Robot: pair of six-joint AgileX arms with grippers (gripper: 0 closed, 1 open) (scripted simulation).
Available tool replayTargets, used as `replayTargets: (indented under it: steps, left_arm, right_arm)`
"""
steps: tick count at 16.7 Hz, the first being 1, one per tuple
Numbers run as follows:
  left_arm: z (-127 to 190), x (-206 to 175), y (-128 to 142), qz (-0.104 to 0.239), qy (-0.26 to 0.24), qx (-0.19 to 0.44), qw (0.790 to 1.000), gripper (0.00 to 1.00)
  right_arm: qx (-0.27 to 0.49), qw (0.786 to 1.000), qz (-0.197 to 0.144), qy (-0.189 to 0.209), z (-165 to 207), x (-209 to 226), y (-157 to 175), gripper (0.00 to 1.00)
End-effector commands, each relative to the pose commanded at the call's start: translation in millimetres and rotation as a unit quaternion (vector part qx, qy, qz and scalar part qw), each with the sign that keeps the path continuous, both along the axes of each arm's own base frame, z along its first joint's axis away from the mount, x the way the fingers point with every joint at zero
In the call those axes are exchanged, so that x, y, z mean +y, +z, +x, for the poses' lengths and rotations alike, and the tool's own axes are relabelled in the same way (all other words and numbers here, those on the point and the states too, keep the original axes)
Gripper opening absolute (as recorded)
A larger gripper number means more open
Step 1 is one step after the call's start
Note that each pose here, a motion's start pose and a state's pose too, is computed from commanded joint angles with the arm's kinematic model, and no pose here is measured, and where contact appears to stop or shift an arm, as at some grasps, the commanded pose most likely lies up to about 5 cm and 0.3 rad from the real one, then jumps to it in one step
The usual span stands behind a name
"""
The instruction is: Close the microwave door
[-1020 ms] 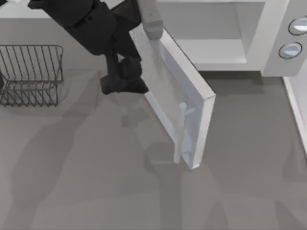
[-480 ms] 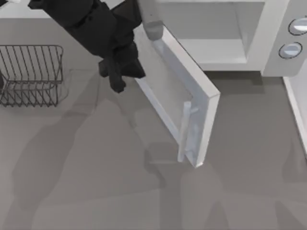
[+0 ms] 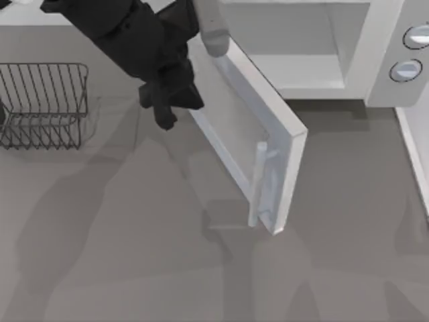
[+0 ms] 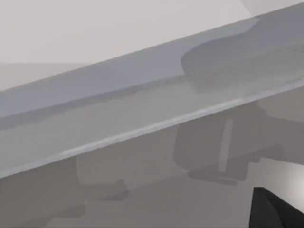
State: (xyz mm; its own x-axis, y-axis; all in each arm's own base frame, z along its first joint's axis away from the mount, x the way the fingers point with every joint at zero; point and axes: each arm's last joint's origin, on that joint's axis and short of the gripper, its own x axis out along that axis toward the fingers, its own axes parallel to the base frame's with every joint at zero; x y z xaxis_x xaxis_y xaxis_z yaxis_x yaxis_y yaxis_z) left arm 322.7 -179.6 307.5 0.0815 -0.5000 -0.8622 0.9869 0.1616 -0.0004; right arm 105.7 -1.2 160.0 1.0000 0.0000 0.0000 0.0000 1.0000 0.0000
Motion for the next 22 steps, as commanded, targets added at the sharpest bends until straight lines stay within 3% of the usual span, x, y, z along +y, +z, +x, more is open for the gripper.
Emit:
replayTargets:
  steps: [22]
  left_arm:
    - [0,-42,0,0.0,0.004,0.002,1.0,0.0]
  right_arm:
    - [0.0,1.0,0.0,0.0,0,0,0,1.0]
